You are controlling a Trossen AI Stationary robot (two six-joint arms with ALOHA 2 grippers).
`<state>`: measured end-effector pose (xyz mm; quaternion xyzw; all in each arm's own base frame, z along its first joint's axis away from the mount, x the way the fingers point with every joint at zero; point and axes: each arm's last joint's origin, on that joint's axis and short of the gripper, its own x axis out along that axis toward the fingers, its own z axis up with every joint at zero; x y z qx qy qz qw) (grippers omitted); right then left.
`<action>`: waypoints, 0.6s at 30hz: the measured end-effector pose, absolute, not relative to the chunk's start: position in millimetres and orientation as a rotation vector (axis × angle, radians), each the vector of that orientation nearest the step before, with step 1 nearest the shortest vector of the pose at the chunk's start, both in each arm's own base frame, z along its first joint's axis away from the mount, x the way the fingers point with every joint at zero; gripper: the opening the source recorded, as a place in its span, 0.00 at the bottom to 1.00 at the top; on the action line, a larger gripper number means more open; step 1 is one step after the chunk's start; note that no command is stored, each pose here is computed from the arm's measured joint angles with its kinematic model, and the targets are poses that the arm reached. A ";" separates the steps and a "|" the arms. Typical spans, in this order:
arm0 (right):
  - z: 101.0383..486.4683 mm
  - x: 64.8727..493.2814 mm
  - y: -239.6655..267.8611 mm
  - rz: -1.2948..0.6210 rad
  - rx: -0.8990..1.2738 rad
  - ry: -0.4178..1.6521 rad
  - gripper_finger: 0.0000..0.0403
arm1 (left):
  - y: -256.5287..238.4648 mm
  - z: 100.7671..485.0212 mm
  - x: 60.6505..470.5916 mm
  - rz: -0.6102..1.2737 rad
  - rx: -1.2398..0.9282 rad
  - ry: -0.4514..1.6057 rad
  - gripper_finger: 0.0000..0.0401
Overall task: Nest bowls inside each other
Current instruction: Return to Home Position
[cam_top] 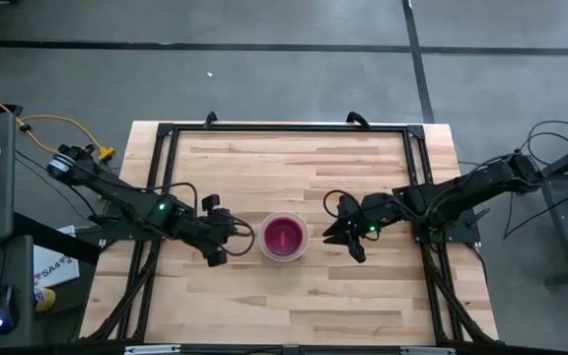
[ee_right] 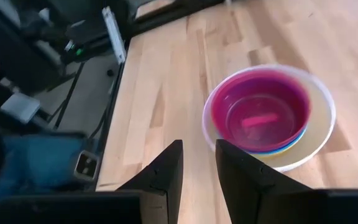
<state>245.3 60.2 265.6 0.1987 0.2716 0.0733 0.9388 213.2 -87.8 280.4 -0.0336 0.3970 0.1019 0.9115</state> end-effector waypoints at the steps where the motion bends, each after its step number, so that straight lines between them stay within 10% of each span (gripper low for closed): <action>1: 266.3 245.8 59.9 0.136 0.406 0.543 0.22 | -89.7 280.2 211.7 0.217 -0.063 0.817 0.08; 18: 262.5 242.2 63.6 0.287 0.397 0.624 0.22 | -118.4 252.5 179.6 0.354 -0.029 0.716 0.08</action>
